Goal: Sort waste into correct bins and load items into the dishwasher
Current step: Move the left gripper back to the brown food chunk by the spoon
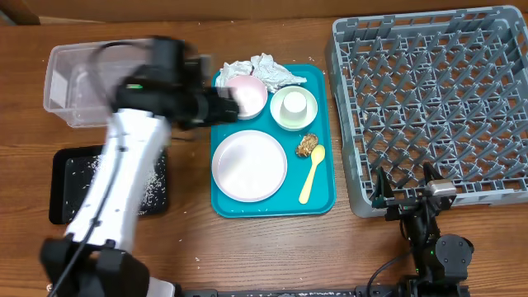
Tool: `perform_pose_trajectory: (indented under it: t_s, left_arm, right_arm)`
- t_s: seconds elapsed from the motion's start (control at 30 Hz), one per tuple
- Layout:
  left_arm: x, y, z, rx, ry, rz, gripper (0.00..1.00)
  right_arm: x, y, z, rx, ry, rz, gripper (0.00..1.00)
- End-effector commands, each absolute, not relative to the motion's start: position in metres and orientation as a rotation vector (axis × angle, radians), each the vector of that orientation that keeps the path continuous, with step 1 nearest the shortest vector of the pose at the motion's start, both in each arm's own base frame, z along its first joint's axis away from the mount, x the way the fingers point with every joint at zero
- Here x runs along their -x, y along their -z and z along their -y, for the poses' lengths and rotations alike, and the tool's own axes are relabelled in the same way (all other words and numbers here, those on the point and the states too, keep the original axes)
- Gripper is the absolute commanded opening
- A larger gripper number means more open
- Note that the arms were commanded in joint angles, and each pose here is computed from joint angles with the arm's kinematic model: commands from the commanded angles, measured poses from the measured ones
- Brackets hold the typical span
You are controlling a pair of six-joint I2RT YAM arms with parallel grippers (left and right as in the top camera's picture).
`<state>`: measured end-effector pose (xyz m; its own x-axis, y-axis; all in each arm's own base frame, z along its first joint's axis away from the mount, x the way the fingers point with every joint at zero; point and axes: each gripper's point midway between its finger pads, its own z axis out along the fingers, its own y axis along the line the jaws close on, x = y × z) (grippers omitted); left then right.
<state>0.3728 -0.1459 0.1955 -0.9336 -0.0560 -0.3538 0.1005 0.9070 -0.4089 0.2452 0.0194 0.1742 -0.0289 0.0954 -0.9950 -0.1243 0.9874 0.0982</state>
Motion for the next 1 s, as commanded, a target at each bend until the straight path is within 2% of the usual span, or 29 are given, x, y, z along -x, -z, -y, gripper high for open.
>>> perform_pose_trajectory:
  t_s: [0.0, 0.3, 0.57, 0.67, 0.8, 0.83, 0.97]
  left_arm:
    - [-0.37, -0.179, 0.2, -0.263, 0.565, -2.702, 0.88]
    - [-0.382, -0.123, 0.305, -0.585, 0.342, -2.543, 0.91]
    - [-0.386, -0.082, 0.321, -0.635, 0.216, -2.535, 0.88]
    - [-0.385, -0.076, 0.318, -0.627, 0.206, -2.558, 0.73]
    - [-0.381, -0.071, 0.315, -0.579, 0.208, -2.598, 0.43]
    - [-0.38, -0.07, 0.315, -0.58, 0.209, -2.604, 0.41]
    - [-0.377, -0.062, 0.313, -0.544, 0.204, -2.641, 0.42]
  right_arm:
    - [-0.245, -0.172, -0.018, 0.016, -0.167, -1.586, 1.0]
    - [-0.245, -0.172, -0.018, 0.015, -0.168, -1.586, 1.0]
    - [-0.245, -0.172, -0.018, 0.016, -0.167, -1.586, 1.0]
    - [-0.245, -0.172, -0.018, 0.016, -0.167, -1.586, 1.0]
    - [-0.245, -0.172, -0.018, 0.016, -0.167, -1.586, 1.0]
    - [-0.245, -0.172, -0.018, 0.015, -0.168, -1.587, 1.0]
    - [-0.245, -0.172, -0.018, 0.015, -0.168, -1.586, 1.0]
